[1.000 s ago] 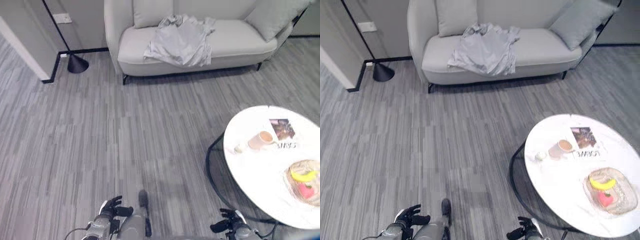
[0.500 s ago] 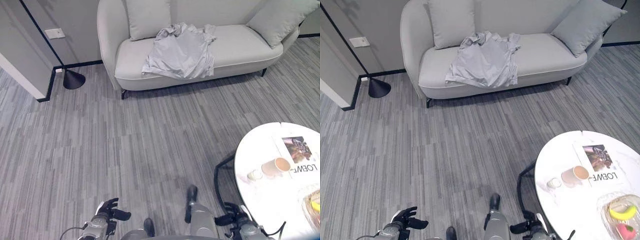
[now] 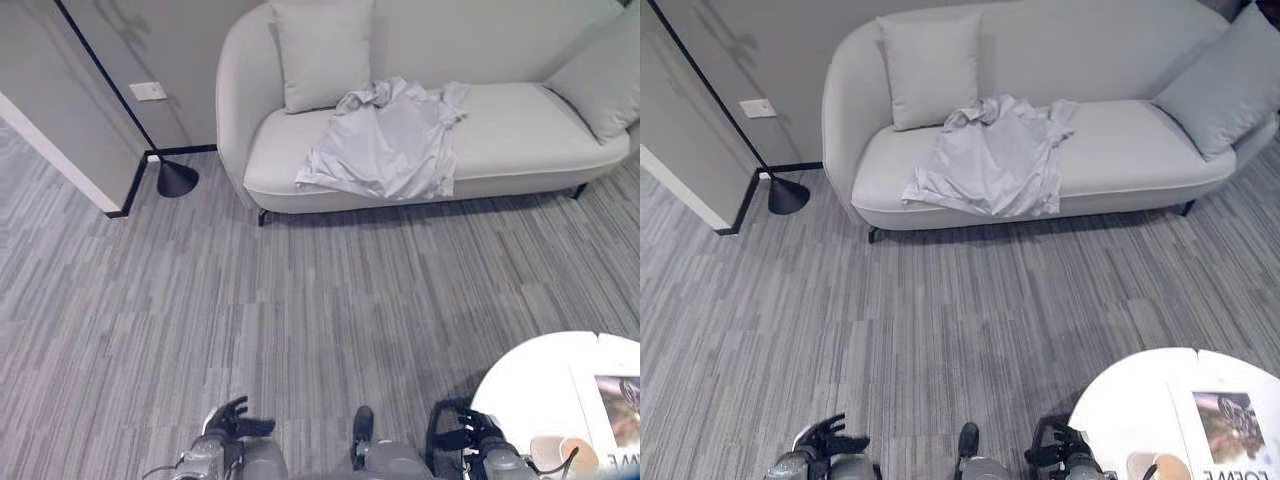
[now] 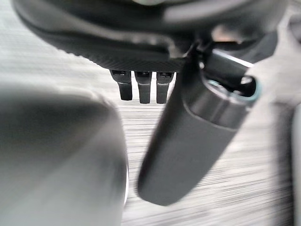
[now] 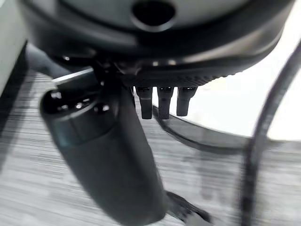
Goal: Hang the clothes on the sofa on the clothes rack.
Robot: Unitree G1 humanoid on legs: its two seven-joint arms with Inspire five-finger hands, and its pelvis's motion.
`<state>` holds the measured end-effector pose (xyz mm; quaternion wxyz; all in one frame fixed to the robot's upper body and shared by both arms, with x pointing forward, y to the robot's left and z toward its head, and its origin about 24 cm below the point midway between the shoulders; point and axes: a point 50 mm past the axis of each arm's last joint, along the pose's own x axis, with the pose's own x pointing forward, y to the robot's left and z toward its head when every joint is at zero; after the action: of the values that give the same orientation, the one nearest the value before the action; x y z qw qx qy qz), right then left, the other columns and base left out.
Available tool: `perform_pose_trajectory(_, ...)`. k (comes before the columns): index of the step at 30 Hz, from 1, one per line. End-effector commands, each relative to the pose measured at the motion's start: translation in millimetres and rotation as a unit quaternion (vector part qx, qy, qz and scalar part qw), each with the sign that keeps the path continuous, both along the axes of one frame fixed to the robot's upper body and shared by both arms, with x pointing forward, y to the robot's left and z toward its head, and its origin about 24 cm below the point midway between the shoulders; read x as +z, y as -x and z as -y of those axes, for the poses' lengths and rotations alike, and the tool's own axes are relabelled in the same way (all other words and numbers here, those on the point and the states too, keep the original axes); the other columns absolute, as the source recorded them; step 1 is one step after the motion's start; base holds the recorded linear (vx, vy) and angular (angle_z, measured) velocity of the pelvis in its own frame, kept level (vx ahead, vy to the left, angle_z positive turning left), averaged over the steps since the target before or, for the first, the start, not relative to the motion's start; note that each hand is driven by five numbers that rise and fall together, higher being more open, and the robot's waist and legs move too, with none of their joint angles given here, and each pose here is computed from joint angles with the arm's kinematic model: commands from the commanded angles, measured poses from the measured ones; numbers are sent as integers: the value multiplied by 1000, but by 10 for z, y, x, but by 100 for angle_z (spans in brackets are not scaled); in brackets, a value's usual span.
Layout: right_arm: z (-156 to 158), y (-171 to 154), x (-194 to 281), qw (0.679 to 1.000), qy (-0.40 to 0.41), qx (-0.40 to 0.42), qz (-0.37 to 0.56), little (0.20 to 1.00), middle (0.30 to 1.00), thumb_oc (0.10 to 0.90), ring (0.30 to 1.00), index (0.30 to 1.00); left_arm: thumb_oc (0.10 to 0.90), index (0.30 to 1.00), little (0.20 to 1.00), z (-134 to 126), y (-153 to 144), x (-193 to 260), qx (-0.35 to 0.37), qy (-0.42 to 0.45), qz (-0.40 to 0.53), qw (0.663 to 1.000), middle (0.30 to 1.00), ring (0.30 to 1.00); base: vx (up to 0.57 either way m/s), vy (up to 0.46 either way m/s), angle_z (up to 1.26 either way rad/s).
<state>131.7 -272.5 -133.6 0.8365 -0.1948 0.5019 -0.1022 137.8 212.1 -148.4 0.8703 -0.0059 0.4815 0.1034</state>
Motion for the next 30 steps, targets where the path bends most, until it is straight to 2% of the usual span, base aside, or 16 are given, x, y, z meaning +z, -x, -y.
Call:
perform_pose_trajectory(1, 188, 170, 37, 1000, 23, -9, -6, 900, 900, 800, 900, 900, 800, 900, 900, -82, 274, -65, -13, -20, -37, 999, 900, 900, 607, 112, -14)
perform_pose_trajectory(6, 194, 253, 2, 999, 36, 4, -30, 900, 900, 800, 900, 900, 800, 900, 900, -111, 342, -81, -13, -27, -50, 998, 900, 900, 553, 98, -13)
perform_pose_trajectory(12, 79, 395, -91, 998, 9, 3, -55, 900, 900, 800, 900, 900, 800, 900, 900, -182, 494, -115, -5, -29, -79, 996, 900, 900, 541, 183, -52)
perform_pose_trajectory(14, 31, 411, -113, 998, 0, 8, -60, 900, 900, 800, 900, 900, 800, 900, 900, -207, 447, -97, -9, -33, -72, 997, 900, 900, 401, 233, -27)
perform_pose_trajectory(17, -23, 302, -93, 999, -10, -6, -32, 900, 900, 800, 900, 900, 800, 900, 900, -244, 197, -17, -45, -56, -43, 997, 900, 900, 617, 216, 46)
perform_pose_trajectory(21, 0, 238, -62, 1000, -1, 2, -26, 900, 900, 800, 900, 900, 800, 900, 900, -195, 20, 44, -85, -70, -16, 994, 900, 900, 383, -144, 18)
perform_pose_trajectory(26, -6, 239, -75, 999, 2, 4, -35, 900, 900, 800, 900, 900, 800, 900, 900, -194, -49, 68, -93, -79, -7, 992, 900, 900, 397, -194, 4)
perform_pose_trajectory(30, 50, 367, -97, 998, 10, 12, -59, 900, 900, 800, 900, 900, 800, 900, 900, -82, -44, 46, -102, -61, -3, 993, 900, 900, 543, -370, 42)
